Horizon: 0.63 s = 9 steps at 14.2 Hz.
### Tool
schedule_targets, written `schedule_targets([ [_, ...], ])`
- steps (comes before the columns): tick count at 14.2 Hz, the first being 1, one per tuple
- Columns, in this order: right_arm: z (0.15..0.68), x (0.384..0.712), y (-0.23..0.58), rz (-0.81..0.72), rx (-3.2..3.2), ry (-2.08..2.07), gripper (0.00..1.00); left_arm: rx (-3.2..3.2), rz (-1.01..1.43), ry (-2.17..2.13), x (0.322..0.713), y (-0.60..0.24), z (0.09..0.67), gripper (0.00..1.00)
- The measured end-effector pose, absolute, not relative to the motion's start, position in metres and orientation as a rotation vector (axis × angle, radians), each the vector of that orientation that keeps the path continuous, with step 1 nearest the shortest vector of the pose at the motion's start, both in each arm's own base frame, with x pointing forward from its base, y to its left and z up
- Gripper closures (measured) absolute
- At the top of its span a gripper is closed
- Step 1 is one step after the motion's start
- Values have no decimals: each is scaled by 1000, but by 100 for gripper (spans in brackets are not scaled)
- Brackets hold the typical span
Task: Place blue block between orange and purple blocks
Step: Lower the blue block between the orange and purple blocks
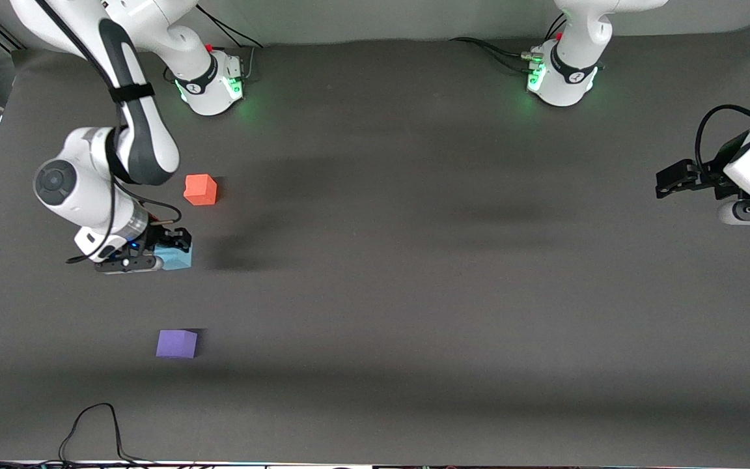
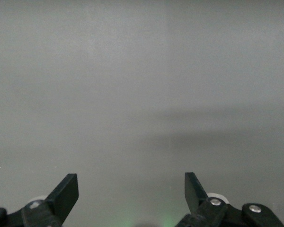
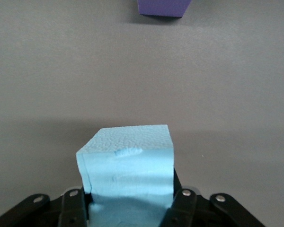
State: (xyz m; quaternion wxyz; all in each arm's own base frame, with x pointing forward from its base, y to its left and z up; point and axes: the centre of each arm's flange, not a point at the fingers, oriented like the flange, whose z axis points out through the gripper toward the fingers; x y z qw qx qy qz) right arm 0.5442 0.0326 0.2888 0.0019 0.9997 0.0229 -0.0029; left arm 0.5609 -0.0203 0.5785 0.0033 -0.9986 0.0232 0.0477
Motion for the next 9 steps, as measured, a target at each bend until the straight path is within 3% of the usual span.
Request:
schedule_targets([
  [9, 230, 545, 21, 26, 3184, 166, 42, -3130, 150, 76, 561, -20, 578, 0],
])
